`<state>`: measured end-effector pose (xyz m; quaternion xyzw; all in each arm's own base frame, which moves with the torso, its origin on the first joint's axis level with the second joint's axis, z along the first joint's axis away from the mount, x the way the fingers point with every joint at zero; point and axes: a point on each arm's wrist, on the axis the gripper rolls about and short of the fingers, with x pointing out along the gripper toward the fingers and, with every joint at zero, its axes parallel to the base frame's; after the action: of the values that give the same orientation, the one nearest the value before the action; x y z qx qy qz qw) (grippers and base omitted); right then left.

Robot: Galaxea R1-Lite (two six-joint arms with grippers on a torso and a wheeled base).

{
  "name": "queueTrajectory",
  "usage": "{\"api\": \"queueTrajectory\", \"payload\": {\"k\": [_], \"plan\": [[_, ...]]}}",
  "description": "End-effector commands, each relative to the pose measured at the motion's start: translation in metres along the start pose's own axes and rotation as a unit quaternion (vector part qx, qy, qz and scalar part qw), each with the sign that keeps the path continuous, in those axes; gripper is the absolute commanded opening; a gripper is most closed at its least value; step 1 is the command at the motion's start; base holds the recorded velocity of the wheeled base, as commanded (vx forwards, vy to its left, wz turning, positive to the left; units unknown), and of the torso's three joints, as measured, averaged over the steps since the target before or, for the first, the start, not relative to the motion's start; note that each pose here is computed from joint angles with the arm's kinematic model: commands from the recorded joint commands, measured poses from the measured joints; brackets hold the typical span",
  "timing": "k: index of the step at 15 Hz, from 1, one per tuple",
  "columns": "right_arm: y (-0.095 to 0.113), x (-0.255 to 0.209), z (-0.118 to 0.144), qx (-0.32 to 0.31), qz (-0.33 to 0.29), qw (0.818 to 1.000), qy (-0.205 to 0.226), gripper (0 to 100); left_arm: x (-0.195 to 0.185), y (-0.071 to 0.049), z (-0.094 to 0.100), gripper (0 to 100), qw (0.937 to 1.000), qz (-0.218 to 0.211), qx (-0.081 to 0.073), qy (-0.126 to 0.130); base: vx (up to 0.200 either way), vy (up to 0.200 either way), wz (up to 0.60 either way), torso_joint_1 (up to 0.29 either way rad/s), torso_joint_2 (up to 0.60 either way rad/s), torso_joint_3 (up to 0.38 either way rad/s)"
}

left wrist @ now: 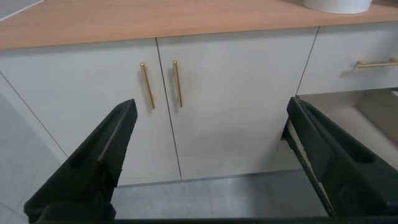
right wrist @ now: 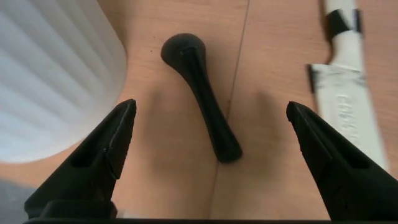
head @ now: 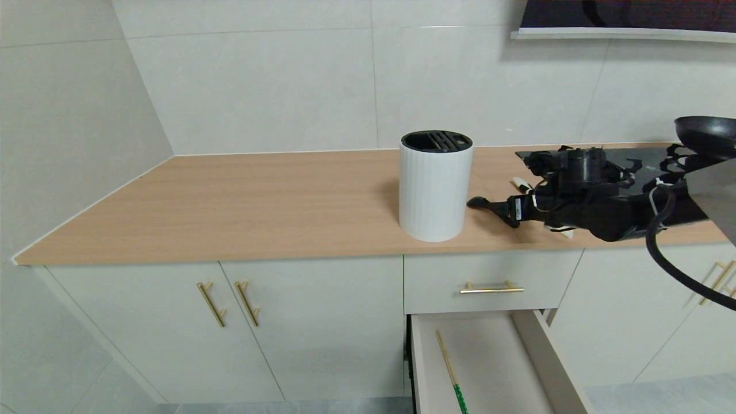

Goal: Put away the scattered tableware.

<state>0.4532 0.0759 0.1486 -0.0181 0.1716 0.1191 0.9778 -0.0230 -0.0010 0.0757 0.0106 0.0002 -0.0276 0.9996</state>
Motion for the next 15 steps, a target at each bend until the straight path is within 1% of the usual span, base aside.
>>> {"api": "queueTrajectory", "payload": {"k": [1,4,8,13,14,15], "plan": [[-0.002,0.022,-0.017,0.003,-0.002,1.0,0.013,100,0.0,0.0,0.0,100,1.0,0.0,0.0,0.0,0.0,0.0,0.0,0.0,0.0,0.0],[-0.002,0.03,-0.027,0.003,-0.001,1.0,0.023,100,0.0,0.0,0.0,100,1.0,0.0,0.0,0.0,0.0,0.0,0.0,0.0,0.0,0.0],[-0.002,0.039,-0.031,0.003,-0.005,1.0,0.023,100,0.0,0.0,0.0,100,1.0,0.0,0.0,0.0,0.0,0.0,0.0,0.0,0.0,0.0],[-0.002,0.04,-0.031,0.003,-0.007,1.0,0.024,100,0.0,0.0,0.0,100,1.0,0.0,0.0,0.0,0.0,0.0,0.0,0.0,0.0,0.0],[-0.002,0.04,-0.031,0.003,-0.006,1.0,0.024,0,0.0,0.0,0.0,100,1.0,0.0,0.0,0.0,0.0,0.0,0.0,0.0,0.0,0.0],[-0.002,0.039,-0.031,0.003,-0.006,1.0,0.023,0,0.0,0.0,0.0,100,1.0,0.0,0.0,0.0,0.0,0.0,0.0,0.0,0.0,0.0]]}}
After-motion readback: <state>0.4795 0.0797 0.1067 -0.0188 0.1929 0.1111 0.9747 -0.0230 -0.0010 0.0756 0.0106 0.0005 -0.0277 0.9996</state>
